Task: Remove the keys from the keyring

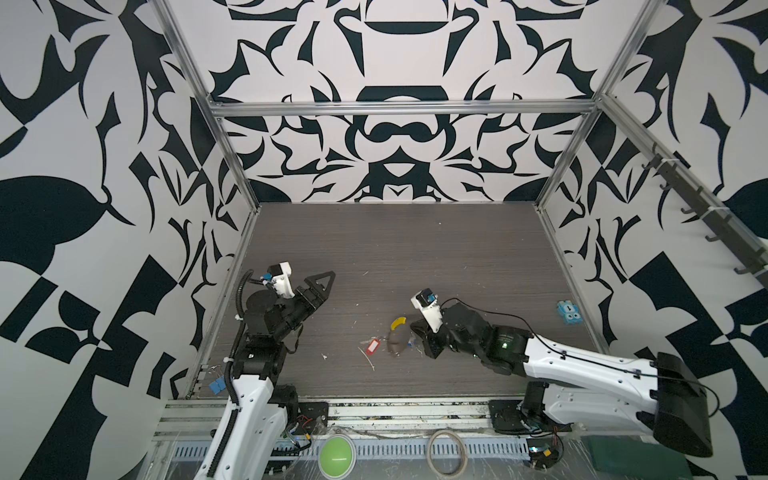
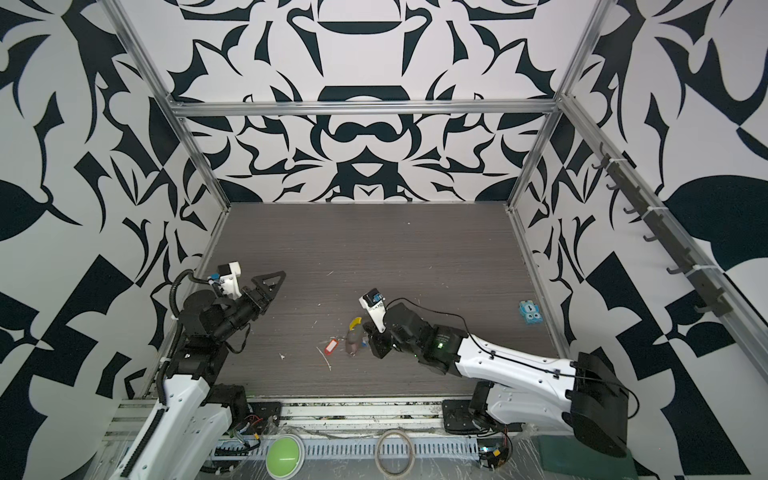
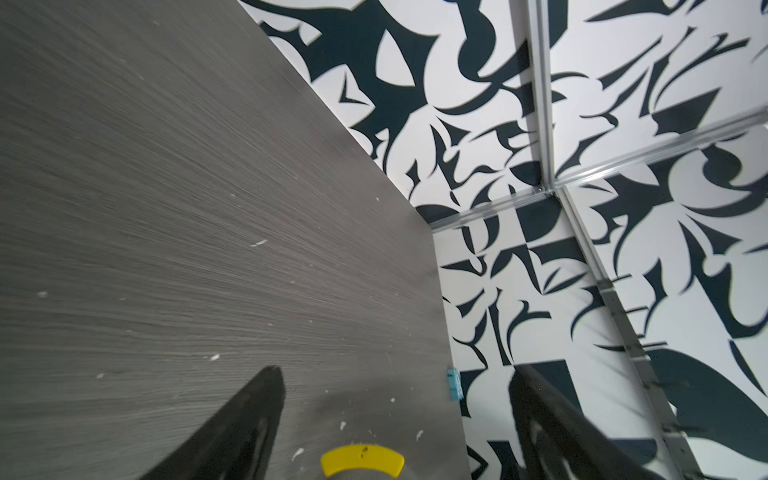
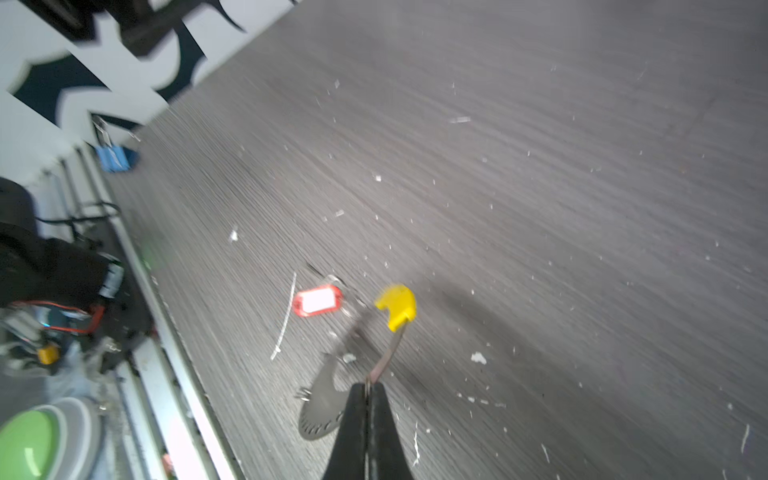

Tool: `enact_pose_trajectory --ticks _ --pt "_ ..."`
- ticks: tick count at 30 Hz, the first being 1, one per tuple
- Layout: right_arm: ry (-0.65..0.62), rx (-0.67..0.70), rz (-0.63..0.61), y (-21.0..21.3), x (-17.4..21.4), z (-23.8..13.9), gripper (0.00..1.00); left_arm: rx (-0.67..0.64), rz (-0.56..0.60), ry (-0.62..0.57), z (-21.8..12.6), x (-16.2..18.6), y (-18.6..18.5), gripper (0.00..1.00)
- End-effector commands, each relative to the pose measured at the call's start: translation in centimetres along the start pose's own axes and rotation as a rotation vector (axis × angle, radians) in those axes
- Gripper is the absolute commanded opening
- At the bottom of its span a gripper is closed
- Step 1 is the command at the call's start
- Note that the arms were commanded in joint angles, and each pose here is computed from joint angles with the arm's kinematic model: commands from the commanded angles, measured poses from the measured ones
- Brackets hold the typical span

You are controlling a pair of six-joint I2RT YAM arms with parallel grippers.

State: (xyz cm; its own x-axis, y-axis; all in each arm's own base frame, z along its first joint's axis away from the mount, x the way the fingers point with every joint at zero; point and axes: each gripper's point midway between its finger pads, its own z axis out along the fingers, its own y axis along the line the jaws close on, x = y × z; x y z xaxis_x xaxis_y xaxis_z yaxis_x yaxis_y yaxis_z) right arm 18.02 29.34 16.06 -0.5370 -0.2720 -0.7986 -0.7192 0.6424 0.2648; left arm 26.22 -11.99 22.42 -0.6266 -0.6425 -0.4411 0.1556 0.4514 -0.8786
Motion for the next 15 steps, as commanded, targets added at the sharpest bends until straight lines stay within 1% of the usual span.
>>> enact_pose_trajectory --ticks 1,3,6,8,9,11,15 --pt "-0.092 -0.137 -0.004 1.6 -2.7 -1.3 0.0 0.135 0.055 0.134 0.8 2.1 -3.4 0.8" --pt "-0.119 -0.176 0.012 1.7 -3.7 -1.9 0.0 0.172 0.09 0.186 1.3 3.2 -4.6 0.76" --pt "-0.159 -0.233 0.026 1.9 -5.1 -3.1 0.0 0.248 0.166 0.27 1.8 5.2 -6.8 0.64" --pt "-0.183 -0.269 0.031 2.1 -6.0 -3.9 0.0 0.307 0.215 0.337 2.0 6.8 -8.3 0.53" --pt "-0.193 -0.285 0.03 2.2 -6.3 -4.2 0.0 0.335 0.238 0.369 2.1 7.5 -9.0 0.5" --pt "-0.215 -0.33 0.019 2.9 -7.0 -5.0 0.0 0.38 0.276 0.427 2.2 8.9 -10.0 0.44" --pt "-0.251 -0.425 -0.006 4.5 -8.2 -6.5 0.0 0.479 0.347 0.517 1.8 11.4 -12.1 0.38"
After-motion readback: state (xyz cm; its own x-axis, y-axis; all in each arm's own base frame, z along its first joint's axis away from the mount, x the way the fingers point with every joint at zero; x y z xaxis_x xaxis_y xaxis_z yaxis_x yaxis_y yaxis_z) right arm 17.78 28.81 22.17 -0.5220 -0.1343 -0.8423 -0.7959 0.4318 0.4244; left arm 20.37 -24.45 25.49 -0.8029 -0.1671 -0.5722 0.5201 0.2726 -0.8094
